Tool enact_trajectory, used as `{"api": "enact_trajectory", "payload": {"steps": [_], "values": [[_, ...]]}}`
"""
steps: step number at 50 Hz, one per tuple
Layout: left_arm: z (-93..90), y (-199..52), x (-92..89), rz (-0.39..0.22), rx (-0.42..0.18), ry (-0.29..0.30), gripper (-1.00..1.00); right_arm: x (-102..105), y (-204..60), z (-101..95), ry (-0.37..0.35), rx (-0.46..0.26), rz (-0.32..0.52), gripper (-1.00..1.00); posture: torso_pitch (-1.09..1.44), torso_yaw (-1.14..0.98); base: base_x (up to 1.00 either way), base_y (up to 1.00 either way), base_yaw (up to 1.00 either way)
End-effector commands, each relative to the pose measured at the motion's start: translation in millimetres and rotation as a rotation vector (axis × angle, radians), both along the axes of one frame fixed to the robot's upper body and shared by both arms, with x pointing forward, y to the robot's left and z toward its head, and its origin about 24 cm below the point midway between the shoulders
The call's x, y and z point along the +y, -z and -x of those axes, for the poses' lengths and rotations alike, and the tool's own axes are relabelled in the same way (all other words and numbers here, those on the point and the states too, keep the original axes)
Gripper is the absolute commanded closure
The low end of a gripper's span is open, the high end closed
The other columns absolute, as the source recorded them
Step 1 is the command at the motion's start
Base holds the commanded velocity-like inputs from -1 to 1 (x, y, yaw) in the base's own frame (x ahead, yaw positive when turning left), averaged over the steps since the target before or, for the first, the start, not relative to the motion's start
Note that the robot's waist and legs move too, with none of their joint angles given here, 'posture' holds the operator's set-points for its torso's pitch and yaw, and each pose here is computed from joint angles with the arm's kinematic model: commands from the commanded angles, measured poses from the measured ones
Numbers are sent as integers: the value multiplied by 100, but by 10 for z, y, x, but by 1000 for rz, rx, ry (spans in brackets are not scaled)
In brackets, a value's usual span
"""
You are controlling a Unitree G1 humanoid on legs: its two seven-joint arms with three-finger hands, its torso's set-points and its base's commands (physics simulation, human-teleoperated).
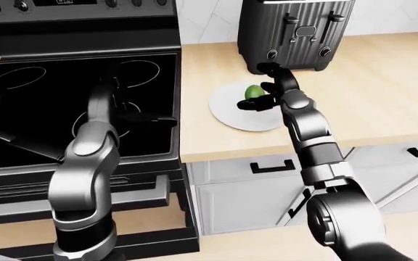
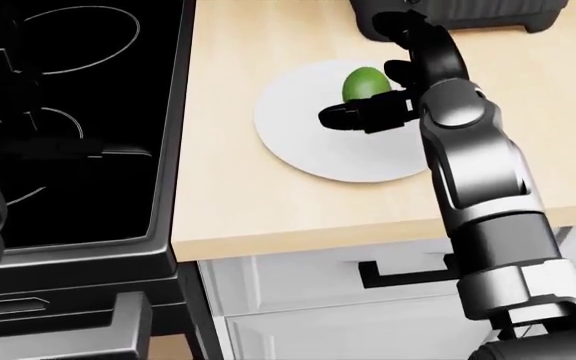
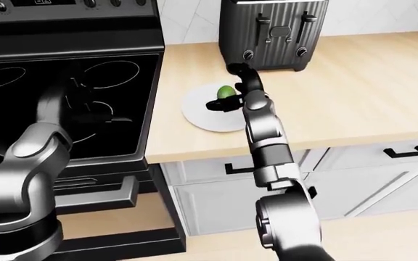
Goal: Pick the lime from the plate and place it in the pan.
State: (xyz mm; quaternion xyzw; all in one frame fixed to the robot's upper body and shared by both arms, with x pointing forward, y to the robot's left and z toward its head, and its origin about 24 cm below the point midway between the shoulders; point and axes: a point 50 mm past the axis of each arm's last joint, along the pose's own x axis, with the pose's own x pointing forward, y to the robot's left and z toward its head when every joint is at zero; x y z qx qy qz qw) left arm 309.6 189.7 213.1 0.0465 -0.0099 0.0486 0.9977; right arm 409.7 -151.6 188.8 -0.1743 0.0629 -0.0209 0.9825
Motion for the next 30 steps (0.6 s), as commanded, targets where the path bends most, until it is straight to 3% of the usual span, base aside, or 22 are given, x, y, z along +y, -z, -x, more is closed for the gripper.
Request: {"api": "enact_trajectory", "payload": {"steps": [1,14,30], "values": [[29,-182,-6,-12,-92,1,-100,25,-306,-12,-5,-123,8,-57,0,0,0,0,0],[45,-200,-13,-12,-93,1,-100,5,-259,-89,47,-143,8,-56,0,0,0,0,0],[37,-192,-30,-4,-94,5,-100,51,-174,-119,43,-137,24,-48,0,0,0,0,0]]}}
